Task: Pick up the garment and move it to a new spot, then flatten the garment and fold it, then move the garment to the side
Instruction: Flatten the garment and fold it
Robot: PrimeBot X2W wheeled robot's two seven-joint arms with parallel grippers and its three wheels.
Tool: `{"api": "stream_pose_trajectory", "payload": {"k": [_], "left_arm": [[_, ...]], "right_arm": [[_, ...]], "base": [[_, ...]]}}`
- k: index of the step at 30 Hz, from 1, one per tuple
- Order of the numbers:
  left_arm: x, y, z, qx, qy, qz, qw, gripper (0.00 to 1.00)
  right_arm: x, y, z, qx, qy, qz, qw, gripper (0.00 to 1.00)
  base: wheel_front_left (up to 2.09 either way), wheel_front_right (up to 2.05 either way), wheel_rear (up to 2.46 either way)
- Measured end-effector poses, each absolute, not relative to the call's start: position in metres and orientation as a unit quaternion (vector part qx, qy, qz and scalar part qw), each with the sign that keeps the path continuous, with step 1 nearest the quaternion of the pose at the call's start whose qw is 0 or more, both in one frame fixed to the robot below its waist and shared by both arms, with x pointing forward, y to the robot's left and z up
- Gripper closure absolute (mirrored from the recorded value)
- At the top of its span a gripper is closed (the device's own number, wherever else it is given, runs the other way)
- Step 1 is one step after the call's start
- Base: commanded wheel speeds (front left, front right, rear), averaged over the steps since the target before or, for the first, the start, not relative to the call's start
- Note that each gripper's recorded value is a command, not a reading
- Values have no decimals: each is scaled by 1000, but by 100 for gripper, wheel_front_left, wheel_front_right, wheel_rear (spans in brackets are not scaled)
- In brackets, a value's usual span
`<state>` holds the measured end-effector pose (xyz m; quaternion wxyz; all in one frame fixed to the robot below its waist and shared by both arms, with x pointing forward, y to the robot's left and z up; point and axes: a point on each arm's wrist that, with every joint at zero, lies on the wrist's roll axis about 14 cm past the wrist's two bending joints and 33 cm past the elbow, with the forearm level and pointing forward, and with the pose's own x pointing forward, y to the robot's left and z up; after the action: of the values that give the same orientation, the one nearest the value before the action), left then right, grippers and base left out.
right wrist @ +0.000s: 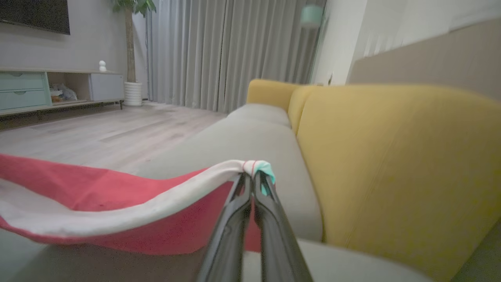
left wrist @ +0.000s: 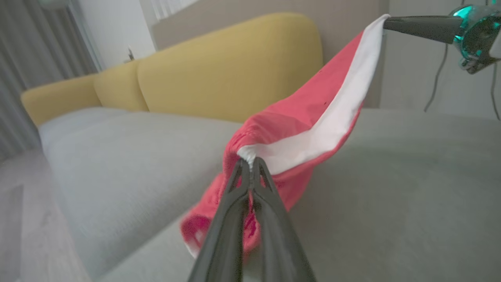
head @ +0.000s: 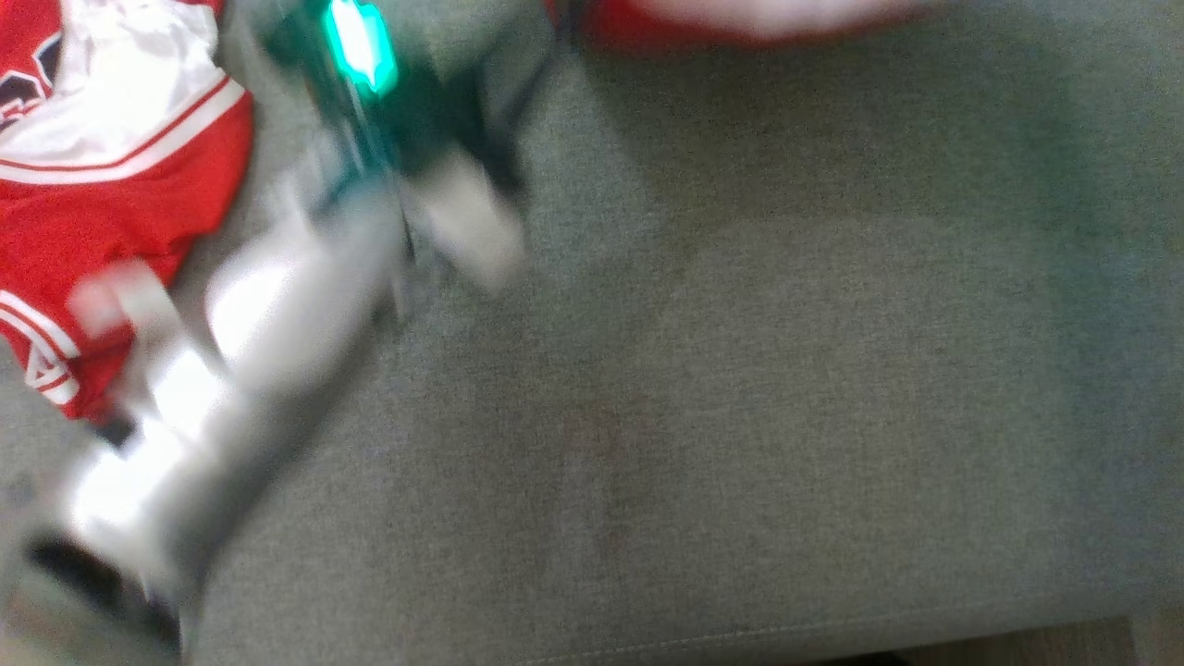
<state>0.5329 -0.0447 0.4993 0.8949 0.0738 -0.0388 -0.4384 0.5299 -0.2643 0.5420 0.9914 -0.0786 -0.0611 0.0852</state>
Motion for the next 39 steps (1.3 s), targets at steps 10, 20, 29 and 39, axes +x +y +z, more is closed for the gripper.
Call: {"api": "stream_pose_trajectory", "payload": {"k": [10, 20, 29, 39], "left_arm": [[374, -16, 388, 11, 144, -422, 895, 100], [340, 2, 443, -36, 102, -378, 920, 100], [412, -13, 484, -96, 73, -331, 936, 100], [478, 5, 447, -108, 124, -281, 946, 100]], "right_arm": [[388, -257, 453, 2, 80, 61, 995, 100], [345, -276, 520, -49, 45, 49, 997, 100], [444, -248, 504, -83, 92, 105, 987, 100], [552, -222, 462, -136, 141, 149, 969, 100]], "base": [[0, 0, 0], [0, 0, 0], [0, 0, 0], [0, 0, 0]]}}
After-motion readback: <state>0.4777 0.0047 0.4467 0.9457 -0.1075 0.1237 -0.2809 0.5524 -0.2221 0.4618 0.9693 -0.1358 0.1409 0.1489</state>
